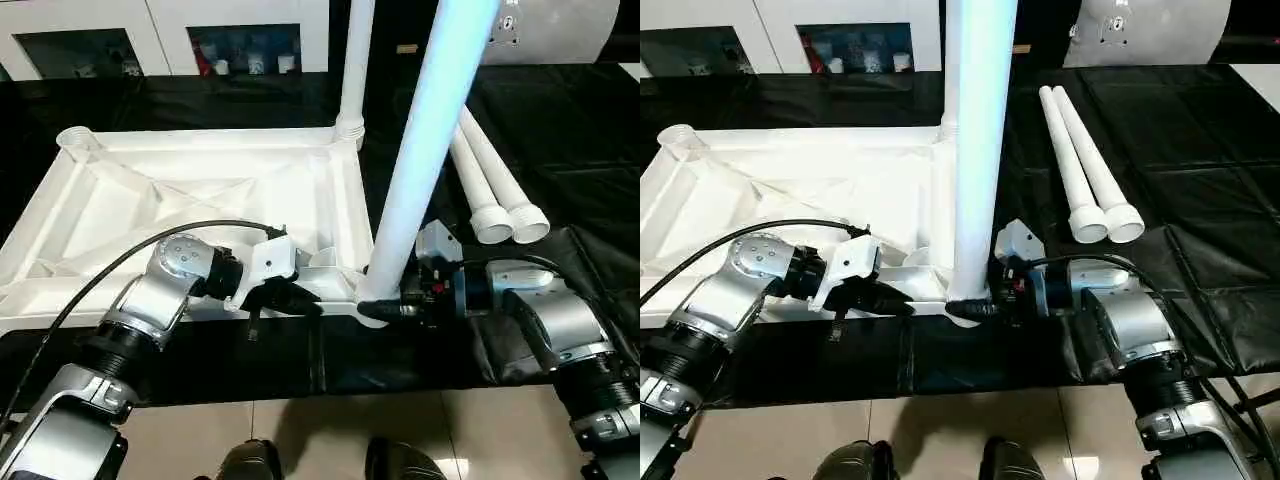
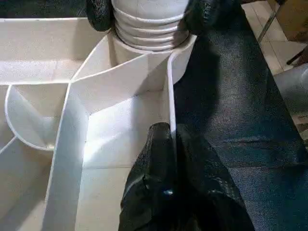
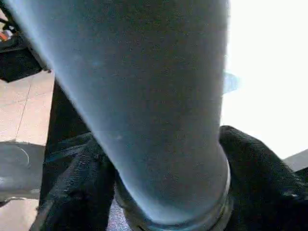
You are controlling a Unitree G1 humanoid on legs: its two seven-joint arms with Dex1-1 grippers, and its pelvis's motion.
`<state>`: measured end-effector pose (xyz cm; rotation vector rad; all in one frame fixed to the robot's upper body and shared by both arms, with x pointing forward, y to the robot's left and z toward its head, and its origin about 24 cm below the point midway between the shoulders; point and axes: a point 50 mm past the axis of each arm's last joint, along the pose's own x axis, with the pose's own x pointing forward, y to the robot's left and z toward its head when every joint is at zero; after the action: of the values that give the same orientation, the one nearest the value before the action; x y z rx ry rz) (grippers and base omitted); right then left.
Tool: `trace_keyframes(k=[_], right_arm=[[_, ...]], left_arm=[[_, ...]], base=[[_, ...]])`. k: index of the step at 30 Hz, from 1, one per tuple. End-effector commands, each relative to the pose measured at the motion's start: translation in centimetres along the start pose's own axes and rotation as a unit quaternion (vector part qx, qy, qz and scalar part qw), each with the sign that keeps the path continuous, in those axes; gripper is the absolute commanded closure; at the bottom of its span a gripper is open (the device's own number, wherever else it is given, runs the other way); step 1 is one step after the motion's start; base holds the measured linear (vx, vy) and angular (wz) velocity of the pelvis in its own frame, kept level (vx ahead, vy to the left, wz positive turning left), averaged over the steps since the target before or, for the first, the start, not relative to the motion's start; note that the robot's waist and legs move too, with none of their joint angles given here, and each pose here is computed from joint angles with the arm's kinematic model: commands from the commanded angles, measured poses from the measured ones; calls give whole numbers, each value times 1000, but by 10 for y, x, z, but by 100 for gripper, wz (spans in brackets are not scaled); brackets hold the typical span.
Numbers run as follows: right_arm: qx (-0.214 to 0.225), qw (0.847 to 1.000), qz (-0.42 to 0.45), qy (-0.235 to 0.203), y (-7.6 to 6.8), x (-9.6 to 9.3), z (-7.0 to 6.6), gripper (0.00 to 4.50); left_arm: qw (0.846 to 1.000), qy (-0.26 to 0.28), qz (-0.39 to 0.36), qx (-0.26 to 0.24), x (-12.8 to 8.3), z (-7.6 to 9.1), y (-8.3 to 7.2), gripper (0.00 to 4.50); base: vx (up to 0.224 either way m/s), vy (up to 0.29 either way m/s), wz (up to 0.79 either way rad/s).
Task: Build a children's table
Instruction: Rotate leg to tighten
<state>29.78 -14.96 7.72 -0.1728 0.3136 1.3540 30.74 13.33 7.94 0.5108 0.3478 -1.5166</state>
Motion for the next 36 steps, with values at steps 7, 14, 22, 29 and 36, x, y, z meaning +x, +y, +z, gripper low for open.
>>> trace_keyframes(k=[7,14,22,29,36], right_arm=[[12,1000,20,1,3,1,0,177],[38,999,28,-7,12,5,-7,178],[90,994,-56,-38,22,30,-19,178],[193,957,-202,-77,24,72,-19,178],[282,884,-359,-100,10,113,-1,122]], left_arm=[[1000,-4,-8,7,7,-1,-4,450],[999,-41,32,-12,9,1,-8,450],[997,-46,36,-40,23,-2,-18,450],[991,-38,98,-84,51,8,-9,450],[966,-64,215,-127,76,36,16,450]], base=[[0,0,0],[0,0,0],[0,0,0],[-27,15,-3],[-29,22,-9]])
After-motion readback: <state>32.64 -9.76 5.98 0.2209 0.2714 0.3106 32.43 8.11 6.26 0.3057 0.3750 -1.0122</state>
